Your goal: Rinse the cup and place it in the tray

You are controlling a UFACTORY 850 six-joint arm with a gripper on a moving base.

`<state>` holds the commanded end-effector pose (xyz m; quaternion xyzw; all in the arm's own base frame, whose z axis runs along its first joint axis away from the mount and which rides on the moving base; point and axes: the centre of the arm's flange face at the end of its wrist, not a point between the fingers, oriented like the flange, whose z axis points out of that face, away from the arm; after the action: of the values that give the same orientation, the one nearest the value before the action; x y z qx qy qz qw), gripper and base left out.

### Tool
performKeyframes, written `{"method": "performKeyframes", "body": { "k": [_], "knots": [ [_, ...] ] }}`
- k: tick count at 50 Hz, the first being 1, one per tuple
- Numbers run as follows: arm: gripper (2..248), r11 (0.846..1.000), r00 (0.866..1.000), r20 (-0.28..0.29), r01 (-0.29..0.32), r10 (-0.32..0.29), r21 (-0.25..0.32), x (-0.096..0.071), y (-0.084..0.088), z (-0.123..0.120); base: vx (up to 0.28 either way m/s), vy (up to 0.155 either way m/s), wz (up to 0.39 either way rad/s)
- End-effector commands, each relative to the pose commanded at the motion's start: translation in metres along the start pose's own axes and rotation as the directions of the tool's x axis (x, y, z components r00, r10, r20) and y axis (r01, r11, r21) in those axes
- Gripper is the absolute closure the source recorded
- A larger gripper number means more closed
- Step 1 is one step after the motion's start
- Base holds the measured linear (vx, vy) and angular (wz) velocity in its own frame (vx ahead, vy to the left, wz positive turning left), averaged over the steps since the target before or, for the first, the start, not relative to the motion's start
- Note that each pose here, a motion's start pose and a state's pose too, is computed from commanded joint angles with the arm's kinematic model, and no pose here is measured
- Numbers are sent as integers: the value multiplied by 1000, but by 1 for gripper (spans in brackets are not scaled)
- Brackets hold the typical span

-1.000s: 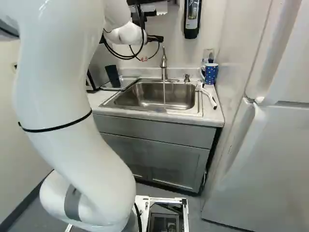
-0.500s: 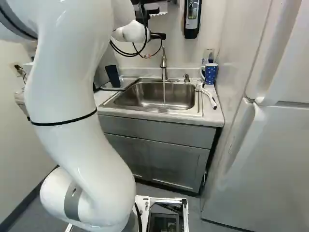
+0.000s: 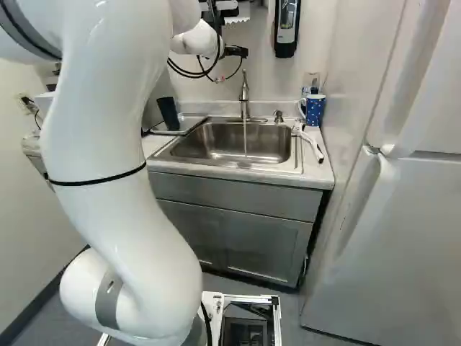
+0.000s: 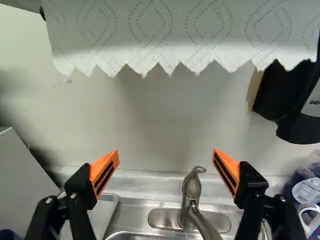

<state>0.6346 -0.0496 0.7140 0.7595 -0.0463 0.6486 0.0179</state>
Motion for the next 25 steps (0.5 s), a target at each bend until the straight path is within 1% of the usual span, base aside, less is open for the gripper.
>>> {"method": "performKeyframes", "body": {
  "k": [9, 25],
  "knots": [
    [3, 1000, 1000, 15, -1, 1, -4, 7, 3, 1, 0, 0, 0],
    [3, 1000, 1000, 13, -3, 3, -17, 8, 12, 5, 0, 0, 0]
  ]
}}
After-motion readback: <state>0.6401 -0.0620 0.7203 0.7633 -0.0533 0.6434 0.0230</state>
